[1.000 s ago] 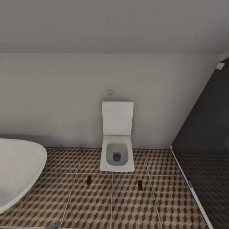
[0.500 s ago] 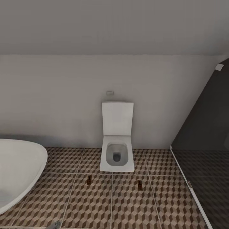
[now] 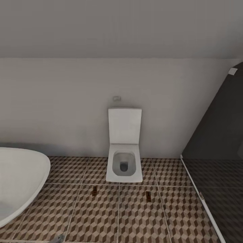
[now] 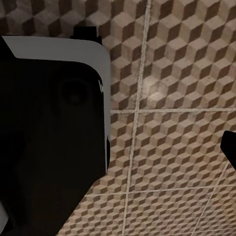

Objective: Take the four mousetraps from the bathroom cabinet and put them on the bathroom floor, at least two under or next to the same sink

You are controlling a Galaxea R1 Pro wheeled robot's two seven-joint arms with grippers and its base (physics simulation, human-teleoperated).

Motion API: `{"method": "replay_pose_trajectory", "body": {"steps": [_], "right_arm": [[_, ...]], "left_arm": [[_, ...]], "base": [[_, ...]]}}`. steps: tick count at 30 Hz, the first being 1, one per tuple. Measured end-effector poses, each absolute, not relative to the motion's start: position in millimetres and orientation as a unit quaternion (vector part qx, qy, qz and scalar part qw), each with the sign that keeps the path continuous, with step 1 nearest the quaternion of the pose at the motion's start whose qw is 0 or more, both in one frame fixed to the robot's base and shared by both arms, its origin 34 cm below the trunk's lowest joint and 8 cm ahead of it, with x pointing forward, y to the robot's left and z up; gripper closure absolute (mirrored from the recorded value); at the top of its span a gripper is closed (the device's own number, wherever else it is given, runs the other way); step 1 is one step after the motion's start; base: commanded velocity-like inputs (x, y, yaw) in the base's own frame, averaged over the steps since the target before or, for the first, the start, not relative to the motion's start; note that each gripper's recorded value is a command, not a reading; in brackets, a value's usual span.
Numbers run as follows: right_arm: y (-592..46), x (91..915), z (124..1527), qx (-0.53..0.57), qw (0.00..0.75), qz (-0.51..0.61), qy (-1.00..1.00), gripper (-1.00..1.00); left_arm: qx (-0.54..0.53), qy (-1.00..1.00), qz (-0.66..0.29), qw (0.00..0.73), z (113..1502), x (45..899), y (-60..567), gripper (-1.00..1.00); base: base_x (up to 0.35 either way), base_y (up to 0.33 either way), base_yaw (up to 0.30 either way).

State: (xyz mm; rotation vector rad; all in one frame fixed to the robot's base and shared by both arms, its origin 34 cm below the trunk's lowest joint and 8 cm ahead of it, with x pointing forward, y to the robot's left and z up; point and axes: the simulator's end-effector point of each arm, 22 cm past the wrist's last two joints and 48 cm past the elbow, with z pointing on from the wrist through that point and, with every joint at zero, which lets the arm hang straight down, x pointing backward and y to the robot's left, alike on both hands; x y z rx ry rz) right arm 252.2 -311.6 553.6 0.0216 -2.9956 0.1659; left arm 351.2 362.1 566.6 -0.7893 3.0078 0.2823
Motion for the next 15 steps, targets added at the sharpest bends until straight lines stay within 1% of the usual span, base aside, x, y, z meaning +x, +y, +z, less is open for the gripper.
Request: {"method": "replay_pose_trajectory", "body": {"steps": [15], "right_arm": [[-311.6, 252.2, 553.6, 0.007, 0.071, 0.055, -0.996, -1.0]], "left_arm": [[-0.253, 0.963, 0.09, 0.01, 566.6, 351.2, 362.0, -1.0]], "base": [[0.0, 0.0, 0.0]]}}
